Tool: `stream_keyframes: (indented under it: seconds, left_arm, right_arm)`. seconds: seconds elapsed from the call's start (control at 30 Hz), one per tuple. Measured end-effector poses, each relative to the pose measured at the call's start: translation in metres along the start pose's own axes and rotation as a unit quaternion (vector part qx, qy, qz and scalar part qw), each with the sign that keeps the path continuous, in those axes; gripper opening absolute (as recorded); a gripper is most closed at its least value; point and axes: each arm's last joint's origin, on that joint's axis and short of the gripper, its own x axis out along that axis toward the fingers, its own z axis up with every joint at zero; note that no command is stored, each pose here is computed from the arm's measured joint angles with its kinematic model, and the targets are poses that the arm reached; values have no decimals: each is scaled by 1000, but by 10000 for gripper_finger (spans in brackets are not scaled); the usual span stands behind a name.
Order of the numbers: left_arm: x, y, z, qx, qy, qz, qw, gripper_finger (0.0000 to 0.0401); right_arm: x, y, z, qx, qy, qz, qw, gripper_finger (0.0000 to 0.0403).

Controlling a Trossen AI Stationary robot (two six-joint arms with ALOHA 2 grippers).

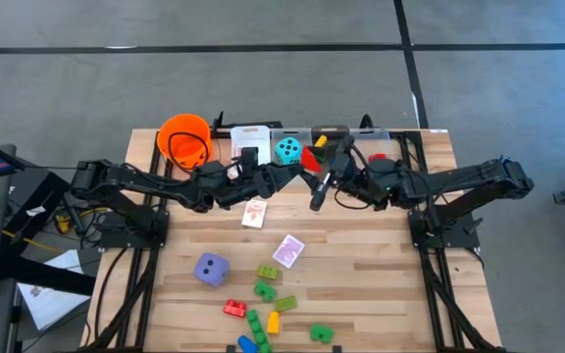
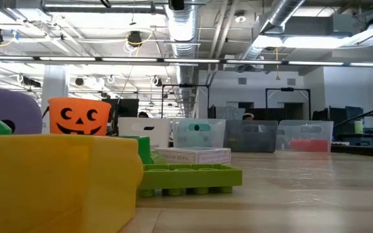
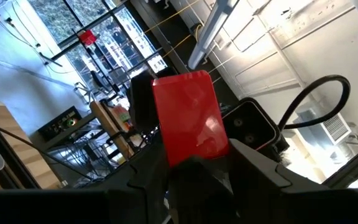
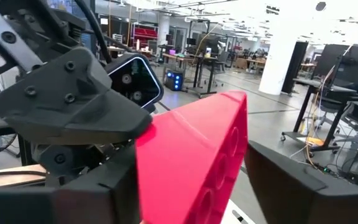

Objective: Pick & Place Toys
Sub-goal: Put the small red game piece into the black bin

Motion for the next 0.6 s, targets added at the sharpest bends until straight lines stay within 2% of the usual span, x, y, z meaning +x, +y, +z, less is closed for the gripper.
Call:
stream_keyframes:
  seconds: [0.17,0.6]
  left_arm:
    - [0,0,0,0,-1,0,1000,138]
    - [0,1,-1,3,7,-1,1000,144]
  right_arm:
    - [-3,5,0,-17,0,7,1000,166]
    - [-8,10,1,-40,9,-38,998,167]
